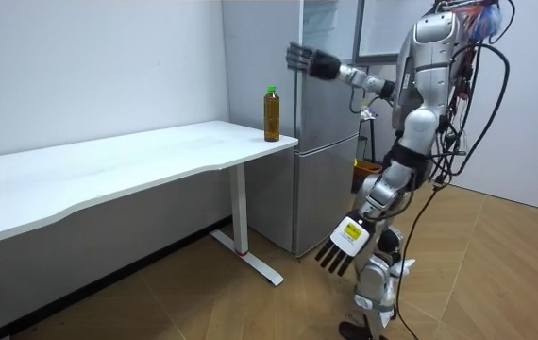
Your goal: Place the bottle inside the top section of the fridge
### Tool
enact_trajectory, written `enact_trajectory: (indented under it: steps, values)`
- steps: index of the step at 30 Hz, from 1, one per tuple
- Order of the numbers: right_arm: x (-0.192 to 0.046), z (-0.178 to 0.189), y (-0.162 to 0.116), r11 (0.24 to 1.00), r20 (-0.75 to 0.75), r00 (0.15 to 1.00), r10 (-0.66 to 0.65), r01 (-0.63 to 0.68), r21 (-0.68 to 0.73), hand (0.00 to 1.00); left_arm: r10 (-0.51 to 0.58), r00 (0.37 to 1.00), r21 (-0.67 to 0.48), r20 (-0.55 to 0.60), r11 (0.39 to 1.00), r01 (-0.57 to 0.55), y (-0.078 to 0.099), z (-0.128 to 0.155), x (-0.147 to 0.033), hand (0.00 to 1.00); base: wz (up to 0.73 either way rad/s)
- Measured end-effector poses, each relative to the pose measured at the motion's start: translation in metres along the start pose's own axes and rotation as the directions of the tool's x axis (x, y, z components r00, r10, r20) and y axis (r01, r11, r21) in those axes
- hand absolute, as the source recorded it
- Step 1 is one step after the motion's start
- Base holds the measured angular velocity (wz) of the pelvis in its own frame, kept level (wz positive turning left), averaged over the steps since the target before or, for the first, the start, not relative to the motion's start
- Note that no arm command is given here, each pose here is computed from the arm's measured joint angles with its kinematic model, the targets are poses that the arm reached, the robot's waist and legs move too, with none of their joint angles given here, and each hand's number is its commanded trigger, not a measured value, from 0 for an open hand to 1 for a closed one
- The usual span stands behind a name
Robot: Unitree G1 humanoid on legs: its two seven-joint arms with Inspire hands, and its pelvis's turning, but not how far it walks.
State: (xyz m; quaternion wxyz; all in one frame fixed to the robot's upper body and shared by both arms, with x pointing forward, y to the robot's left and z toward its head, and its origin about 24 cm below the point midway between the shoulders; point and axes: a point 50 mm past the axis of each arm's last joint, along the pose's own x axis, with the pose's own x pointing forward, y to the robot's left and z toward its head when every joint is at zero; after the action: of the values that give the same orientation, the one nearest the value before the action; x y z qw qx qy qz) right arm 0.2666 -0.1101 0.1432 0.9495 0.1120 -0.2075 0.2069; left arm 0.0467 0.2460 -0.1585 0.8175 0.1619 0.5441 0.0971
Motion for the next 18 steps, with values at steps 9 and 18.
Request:
enact_trajectory:
  steps: [9, 18]
  values:
    - [0.0, -0.003, 0.015, 0.997, 0.001, 0.999, 0.052, -0.052, 0.049, 0.0, -0.003, 1.0, 0.001, -0.031, 1.0, 0.003, -0.003, -0.001, 0.0, 0.0, 0.03]
    - [0.001, 0.012, 0.021, 0.996, 0.065, 0.995, 0.069, -0.073, 0.055, 0.0, -0.006, 1.0, 0.064, -0.027, 0.998, 0.008, -0.003, 0.002, 0.001, 0.0, 0.0]
